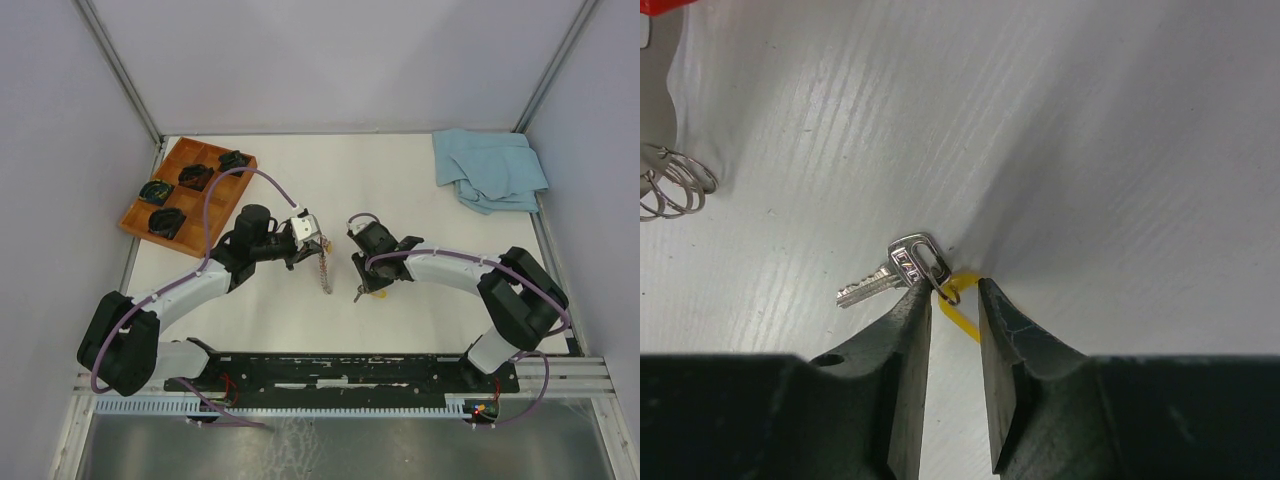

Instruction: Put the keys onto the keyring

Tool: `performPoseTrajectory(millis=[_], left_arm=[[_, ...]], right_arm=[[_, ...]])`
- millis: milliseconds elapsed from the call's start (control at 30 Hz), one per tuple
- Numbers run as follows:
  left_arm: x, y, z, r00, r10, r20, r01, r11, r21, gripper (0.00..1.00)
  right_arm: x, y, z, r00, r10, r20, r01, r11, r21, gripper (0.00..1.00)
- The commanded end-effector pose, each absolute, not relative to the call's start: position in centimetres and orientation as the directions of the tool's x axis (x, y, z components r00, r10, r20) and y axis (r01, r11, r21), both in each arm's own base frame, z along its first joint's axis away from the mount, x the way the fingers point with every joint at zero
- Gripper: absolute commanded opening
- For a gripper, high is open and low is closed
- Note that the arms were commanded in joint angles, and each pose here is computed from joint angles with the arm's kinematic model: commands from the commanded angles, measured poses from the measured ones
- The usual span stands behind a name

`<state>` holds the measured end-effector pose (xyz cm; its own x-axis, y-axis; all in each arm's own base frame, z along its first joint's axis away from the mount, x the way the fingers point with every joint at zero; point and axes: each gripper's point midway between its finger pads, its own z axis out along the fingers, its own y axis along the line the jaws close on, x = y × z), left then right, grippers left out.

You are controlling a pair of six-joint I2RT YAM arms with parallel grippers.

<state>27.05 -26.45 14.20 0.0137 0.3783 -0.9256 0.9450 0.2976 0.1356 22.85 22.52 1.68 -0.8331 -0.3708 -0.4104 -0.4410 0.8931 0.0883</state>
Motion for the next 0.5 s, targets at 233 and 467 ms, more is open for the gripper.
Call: performPoseTrajectory(millis=[233, 467], left_arm=[[27.15, -26.37, 14.69, 0.043, 0.39, -0.92, 0.942, 0.291, 0.168, 0.03], [27.14, -26.35, 14.73, 0.044, 0.391, -0.919, 0.942, 0.291, 0.169, 0.03]], right_arm=[[24.16, 24.38, 3.88, -0.8, -0.369, -0.473, -0.476, 0.871, 0.125, 0.24], [24.33, 24.12, 3.89, -0.8, -0.375, -0.469, -0.473, 0.875, 0.107, 0.19]])
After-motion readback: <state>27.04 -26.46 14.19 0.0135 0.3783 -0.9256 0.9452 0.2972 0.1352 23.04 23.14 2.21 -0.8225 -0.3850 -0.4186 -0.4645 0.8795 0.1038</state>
